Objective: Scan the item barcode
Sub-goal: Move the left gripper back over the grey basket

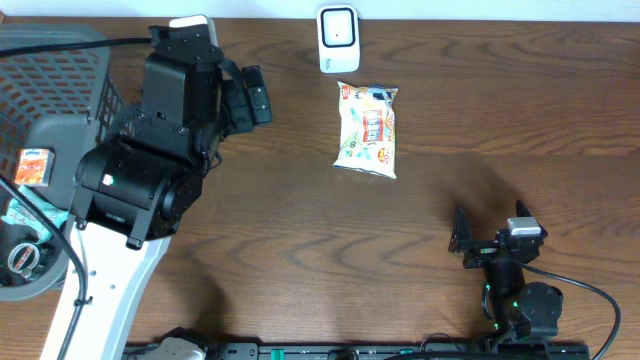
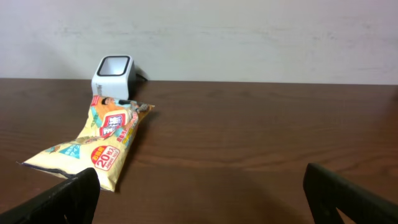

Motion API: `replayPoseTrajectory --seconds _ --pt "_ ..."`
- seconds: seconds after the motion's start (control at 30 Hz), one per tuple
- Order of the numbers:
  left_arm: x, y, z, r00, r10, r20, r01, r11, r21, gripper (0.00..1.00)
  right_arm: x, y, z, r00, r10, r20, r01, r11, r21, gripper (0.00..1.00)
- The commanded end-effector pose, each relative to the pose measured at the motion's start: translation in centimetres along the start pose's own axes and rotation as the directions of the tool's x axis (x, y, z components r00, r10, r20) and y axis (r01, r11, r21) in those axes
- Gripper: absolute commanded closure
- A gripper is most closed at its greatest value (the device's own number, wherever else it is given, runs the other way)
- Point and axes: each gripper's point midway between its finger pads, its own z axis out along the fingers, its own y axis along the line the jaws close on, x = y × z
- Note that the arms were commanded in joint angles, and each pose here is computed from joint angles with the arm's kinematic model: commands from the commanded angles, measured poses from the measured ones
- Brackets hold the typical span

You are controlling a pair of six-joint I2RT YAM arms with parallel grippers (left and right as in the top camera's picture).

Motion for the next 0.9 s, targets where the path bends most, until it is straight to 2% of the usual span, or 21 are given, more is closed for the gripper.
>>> replayPoseTrajectory --seconds 0.0,0.23,0.43,0.57,0.67,0.87 --pt "-1.1 2.8 -0.1 0.999 0.015 0.051 -0.008 0.990 -0.144 0.02 0.0 0.2 0.0 1.000 -0.009 0.000 0.009 1.000 -0.008 0.01" --pt "-2.6 8.9 0.1 0.993 -0.075 0.094 0.099 0.952 -0.289 0.02 0.0 0.2 0.0 1.000 -0.009 0.000 0.009 1.000 -0.007 0.01" --pt "-3.7 16.7 -0.9 0.964 -0.200 0.173 0.257 0.860 -0.440 0.02 0.0 0.2 0.0 1.000 -0.009 0.000 0.009 1.000 -0.007 0.01" --pt "-3.3 22.2 -2.2 0.934 -0.279 0.221 0.356 0.763 -0.540 0.02 0.0 0.2 0.0 1.000 -0.009 0.000 0.009 1.000 -0.007 0.01" --pt "-1.6 26.0 -3.5 0.919 -0.332 0.211 0.389 0.679 -0.622 0.02 0.0 0.2 0.0 1.000 -0.009 0.000 0.009 1.000 -0.007 0.01" --pt "2.3 32.0 -5.3 0.802 -0.520 0.295 0.547 0.439 -0.713 0.02 0.0 0.2 0.0 1.000 -0.009 0.000 0.009 1.000 -0.007 0.01"
